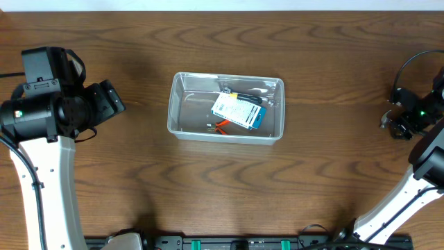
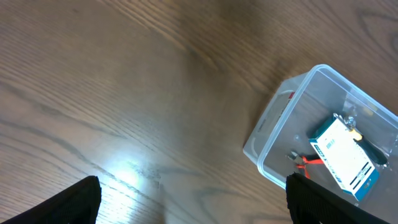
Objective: Pack container
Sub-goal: 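Move the right gripper to the red-handled claw hammer, then close the right gripper on the hammer handle and lift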
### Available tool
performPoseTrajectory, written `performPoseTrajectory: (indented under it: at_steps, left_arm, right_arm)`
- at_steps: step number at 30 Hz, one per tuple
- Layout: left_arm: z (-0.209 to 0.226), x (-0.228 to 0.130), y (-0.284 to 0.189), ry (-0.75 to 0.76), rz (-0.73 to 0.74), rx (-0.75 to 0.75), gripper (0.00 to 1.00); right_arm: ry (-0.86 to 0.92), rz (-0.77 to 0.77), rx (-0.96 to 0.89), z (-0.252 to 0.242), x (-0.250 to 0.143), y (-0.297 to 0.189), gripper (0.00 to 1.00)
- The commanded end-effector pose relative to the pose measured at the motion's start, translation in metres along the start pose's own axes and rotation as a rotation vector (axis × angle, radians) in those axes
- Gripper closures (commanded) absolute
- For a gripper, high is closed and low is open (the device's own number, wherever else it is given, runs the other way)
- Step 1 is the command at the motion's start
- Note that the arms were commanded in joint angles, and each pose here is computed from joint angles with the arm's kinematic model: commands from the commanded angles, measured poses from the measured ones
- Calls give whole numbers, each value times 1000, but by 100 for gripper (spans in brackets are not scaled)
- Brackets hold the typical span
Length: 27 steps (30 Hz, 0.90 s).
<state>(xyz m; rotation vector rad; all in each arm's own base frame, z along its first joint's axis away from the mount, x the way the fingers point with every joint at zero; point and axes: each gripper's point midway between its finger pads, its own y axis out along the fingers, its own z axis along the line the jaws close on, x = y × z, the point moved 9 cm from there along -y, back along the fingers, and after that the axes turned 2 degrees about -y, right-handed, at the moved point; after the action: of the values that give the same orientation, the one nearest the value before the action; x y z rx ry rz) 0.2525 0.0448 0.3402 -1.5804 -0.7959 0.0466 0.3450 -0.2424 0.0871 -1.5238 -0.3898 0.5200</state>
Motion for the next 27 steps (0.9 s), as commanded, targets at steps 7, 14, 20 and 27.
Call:
performPoseTrajectory:
  at_steps: [7,14,20,27]
  left_arm:
    - [1,2,0,0,-14,10,12]
    - [1,2,0,-1,-15,9,12]
    - [1,2,0,-1,-16,8,12]
    - [1,2,0,-1,-15,9,12]
  right_arm:
    - [-12,49,49,11,-9,24,14]
    - [10,2,81,15,-5,26,21]
    - [11,-17,90,16,-4,26,28]
    - [12,-36,102,17,-2,26,42]
